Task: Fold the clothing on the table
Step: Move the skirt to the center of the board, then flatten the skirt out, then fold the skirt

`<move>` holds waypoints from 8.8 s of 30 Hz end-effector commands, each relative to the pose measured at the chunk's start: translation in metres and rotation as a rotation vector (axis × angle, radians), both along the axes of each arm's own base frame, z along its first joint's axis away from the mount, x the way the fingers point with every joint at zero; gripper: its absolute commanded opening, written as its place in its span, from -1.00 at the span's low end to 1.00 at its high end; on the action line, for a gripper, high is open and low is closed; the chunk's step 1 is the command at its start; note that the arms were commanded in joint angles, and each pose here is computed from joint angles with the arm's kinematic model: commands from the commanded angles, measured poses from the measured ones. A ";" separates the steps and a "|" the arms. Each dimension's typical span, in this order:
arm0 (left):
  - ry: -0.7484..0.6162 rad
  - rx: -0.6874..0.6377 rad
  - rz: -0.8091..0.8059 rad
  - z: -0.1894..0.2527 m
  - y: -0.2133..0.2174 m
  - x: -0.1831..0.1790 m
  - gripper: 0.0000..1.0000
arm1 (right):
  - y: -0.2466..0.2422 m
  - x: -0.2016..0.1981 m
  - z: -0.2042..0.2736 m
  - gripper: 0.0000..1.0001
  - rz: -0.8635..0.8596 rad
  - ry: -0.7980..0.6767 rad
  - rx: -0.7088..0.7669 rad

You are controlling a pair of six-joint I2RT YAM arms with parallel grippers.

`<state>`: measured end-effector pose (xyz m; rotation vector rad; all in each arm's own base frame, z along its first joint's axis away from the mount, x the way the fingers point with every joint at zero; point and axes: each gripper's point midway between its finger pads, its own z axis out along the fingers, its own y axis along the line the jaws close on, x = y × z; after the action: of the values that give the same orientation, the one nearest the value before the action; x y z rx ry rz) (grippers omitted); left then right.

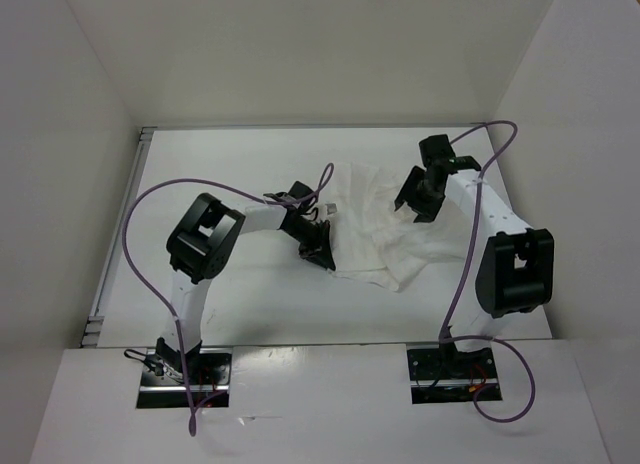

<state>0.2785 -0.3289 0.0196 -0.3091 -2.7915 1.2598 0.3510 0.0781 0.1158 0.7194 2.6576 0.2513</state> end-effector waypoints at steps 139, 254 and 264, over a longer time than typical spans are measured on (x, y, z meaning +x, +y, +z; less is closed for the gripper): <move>-0.299 0.043 0.608 0.123 0.142 0.098 -1.00 | 0.064 0.051 0.132 -1.00 0.139 -0.333 0.054; -0.049 0.405 0.671 -0.032 0.179 0.072 -0.96 | 0.070 -0.020 -0.109 -1.00 0.190 0.286 0.116; -0.220 0.271 0.685 0.067 0.174 0.069 0.54 | 0.047 -0.026 -0.005 -0.07 0.195 0.061 0.099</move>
<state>0.3669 -0.1639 0.0699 0.5949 -3.3289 0.9660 0.3374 0.1434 0.1028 0.4965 2.7776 0.5124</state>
